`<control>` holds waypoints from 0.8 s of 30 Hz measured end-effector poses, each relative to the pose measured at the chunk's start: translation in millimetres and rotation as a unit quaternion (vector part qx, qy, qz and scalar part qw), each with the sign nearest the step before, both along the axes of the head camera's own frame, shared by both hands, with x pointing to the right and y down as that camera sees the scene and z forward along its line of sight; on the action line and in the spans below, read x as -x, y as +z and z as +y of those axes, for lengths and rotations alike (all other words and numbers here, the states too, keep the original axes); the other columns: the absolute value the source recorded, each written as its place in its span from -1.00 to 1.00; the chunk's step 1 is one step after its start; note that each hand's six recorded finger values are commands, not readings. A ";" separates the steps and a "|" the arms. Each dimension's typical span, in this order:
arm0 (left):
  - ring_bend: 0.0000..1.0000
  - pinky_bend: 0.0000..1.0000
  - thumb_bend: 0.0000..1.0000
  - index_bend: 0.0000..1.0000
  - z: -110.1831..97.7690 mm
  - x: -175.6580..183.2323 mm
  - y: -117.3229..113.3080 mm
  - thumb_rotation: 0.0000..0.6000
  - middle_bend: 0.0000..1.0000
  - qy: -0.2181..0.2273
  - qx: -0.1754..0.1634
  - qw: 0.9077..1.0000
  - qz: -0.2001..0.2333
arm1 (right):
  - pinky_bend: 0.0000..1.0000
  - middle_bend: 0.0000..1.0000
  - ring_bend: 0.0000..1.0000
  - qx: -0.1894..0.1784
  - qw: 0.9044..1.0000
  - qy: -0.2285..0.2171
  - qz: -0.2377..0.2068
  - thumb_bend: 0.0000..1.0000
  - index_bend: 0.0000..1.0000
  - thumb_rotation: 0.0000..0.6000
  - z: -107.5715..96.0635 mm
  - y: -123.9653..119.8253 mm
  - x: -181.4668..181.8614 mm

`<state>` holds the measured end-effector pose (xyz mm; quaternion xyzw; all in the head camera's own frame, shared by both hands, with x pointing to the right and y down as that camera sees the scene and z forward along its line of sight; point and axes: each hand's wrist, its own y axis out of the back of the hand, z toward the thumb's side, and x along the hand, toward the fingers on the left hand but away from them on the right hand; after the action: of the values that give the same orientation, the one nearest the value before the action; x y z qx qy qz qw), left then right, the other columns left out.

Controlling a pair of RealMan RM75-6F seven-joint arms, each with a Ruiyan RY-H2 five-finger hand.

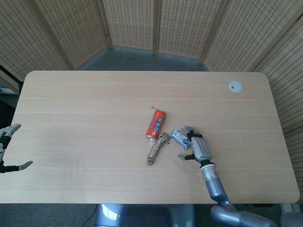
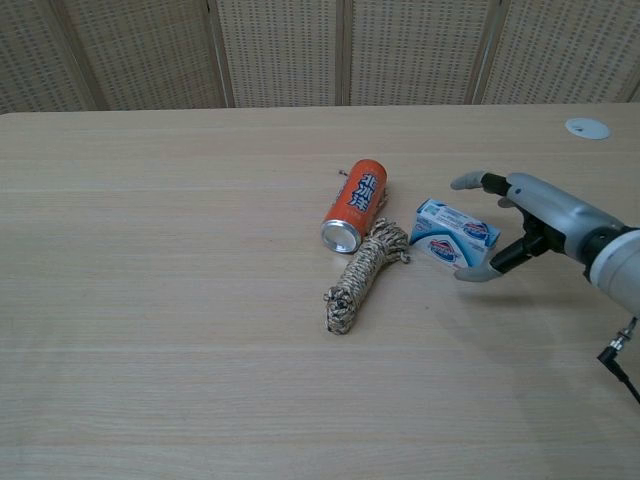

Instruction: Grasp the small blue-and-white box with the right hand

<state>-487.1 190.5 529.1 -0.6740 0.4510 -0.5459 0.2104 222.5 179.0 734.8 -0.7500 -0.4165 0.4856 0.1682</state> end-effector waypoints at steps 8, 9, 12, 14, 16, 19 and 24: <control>-1.00 -1.00 -1.00 -1.00 0.1 0.9 5.6 1.00 -1.00 -0.002 0.006 1.000 -0.008 | -0.93 -0.82 -1.00 0.006 1.000 0.010 0.011 -1.00 -0.50 1.00 -19.1 23.7 8.3; -1.00 -1.00 -1.00 -1.00 0.1 1.0 6.3 1.00 -1.00 -0.002 0.007 1.000 -0.010 | -0.84 -0.66 -0.97 0.006 1.000 0.013 0.011 -1.00 -0.45 1.00 -20.2 25.4 7.9; -1.00 -1.00 -1.00 -1.00 0.1 0.9 7.9 1.00 -1.00 -0.003 0.009 1.000 -0.012 | -0.52 -0.27 -0.74 0.003 1.000 0.024 0.014 -1.00 -0.32 1.00 -22.6 30.6 4.6; -1.00 -1.00 -1.00 -1.00 0.0 1.0 8.4 1.00 -1.00 -0.004 0.009 1.000 -0.013 | -0.31 -0.03 -0.51 -0.002 0.999 0.032 0.018 -1.00 -0.17 1.00 -24.0 33.6 1.3; -1.00 -1.00 -1.00 -1.00 0.0 1.2 8.8 1.00 -1.00 -0.005 0.009 1.000 -0.014 | -0.13 0.16 -0.34 -0.009 0.999 0.040 0.019 -1.00 -0.02 1.00 -25.2 35.8 -1.8; -1.00 -1.00 -1.00 -1.00 -0.1 0.9 9.6 1.00 -1.00 -0.004 0.010 1.000 -0.015 | -0.01 0.25 -0.24 -0.020 0.998 0.049 0.017 -1.00 0.05 1.00 -26.3 37.6 -4.5; -1.00 -1.00 -1.00 -1.00 0.0 -0.7 10.0 1.00 -1.00 -0.003 0.010 1.000 -0.013 | 0.01 0.26 -0.23 -0.033 0.998 0.052 0.007 -1.00 0.06 1.00 -27.6 33.8 -4.1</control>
<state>-486.5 190.5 539.1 -0.6676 0.4446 -0.5600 0.2077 226.6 151.4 768.7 -0.7177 -0.4695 0.4852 0.1704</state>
